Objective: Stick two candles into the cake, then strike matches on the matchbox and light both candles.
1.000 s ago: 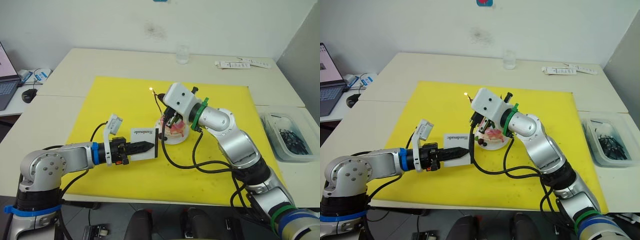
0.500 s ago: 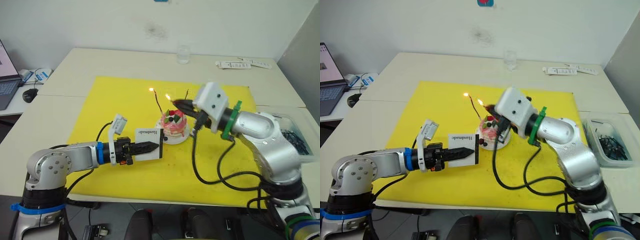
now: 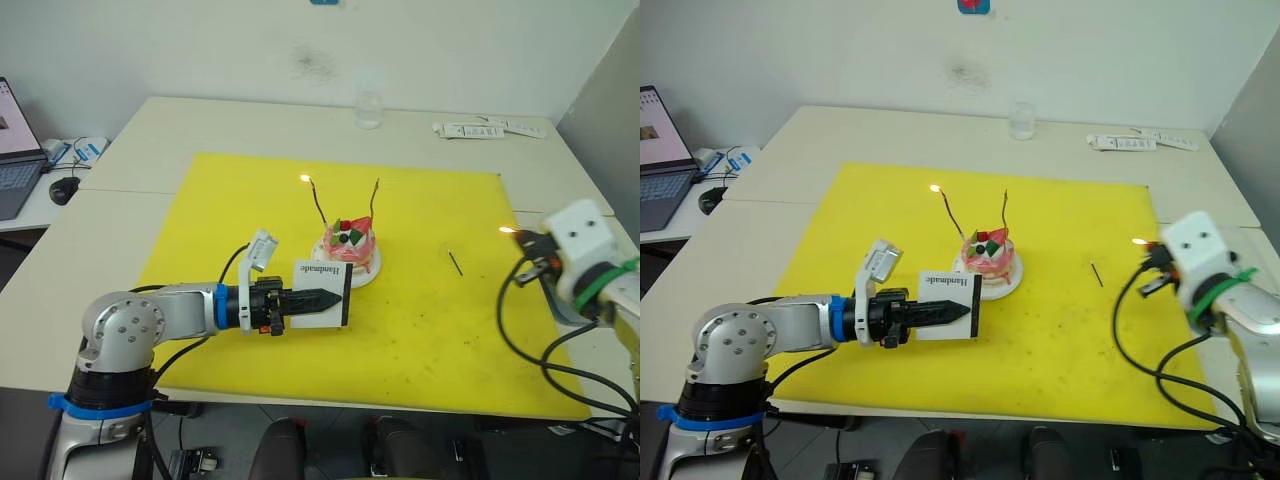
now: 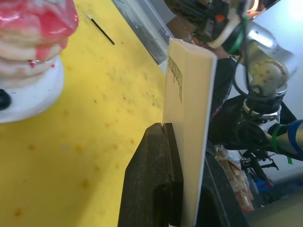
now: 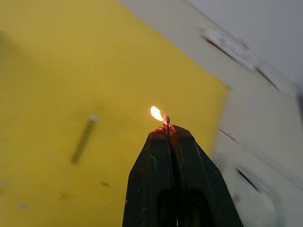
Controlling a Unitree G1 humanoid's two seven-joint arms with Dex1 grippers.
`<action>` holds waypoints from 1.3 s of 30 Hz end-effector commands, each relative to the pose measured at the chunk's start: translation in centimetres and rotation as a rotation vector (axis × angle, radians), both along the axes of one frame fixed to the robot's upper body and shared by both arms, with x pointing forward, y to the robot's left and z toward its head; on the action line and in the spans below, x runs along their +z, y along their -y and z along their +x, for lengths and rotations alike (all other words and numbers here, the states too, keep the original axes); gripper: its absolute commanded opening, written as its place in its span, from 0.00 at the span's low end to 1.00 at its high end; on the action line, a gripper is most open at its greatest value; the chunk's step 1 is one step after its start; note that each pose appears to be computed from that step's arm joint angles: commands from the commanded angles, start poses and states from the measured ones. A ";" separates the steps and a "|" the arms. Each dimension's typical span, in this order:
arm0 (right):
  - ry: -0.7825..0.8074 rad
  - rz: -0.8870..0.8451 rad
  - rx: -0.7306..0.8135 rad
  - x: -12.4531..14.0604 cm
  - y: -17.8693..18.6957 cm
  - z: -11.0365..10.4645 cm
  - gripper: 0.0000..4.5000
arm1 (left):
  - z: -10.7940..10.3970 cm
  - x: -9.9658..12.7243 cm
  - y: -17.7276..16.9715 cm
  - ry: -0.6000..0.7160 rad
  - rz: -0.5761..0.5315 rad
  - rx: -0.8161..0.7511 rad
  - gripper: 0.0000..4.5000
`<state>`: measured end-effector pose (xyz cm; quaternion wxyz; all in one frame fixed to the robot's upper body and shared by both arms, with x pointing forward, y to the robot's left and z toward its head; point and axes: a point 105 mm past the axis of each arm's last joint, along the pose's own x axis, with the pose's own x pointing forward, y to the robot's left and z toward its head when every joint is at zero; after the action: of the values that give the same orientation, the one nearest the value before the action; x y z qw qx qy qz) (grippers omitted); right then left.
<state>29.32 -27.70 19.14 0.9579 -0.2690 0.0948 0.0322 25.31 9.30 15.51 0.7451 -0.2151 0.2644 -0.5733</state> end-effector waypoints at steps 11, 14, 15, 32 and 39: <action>0.017 0.202 -0.412 -2.3 8.3 1.3 0.05 | -1.2 0.5 1.5 0.043 -0.037 -0.010 0.00; 0.028 0.228 -0.428 -2.3 8.3 1.6 0.21 | -1.2 0.4 1.4 0.043 -0.035 0.000 0.00; 0.036 0.230 -0.431 -2.2 8.2 1.6 0.30 | -1.1 0.4 1.3 0.043 -0.034 0.003 0.00; 0.304 0.117 0.271 4.5 -4.5 -0.1 0.99 | -0.4 0.6 0.6 0.053 -0.017 0.019 0.00; 0.190 0.265 0.271 -1.6 -6.9 1.8 0.99 | -0.4 0.7 0.5 0.059 -0.009 0.020 0.00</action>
<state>30.75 -20.44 16.68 0.9754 -0.1424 -0.0142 0.1677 25.02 8.90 15.30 0.7586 -0.2093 0.2548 -0.5620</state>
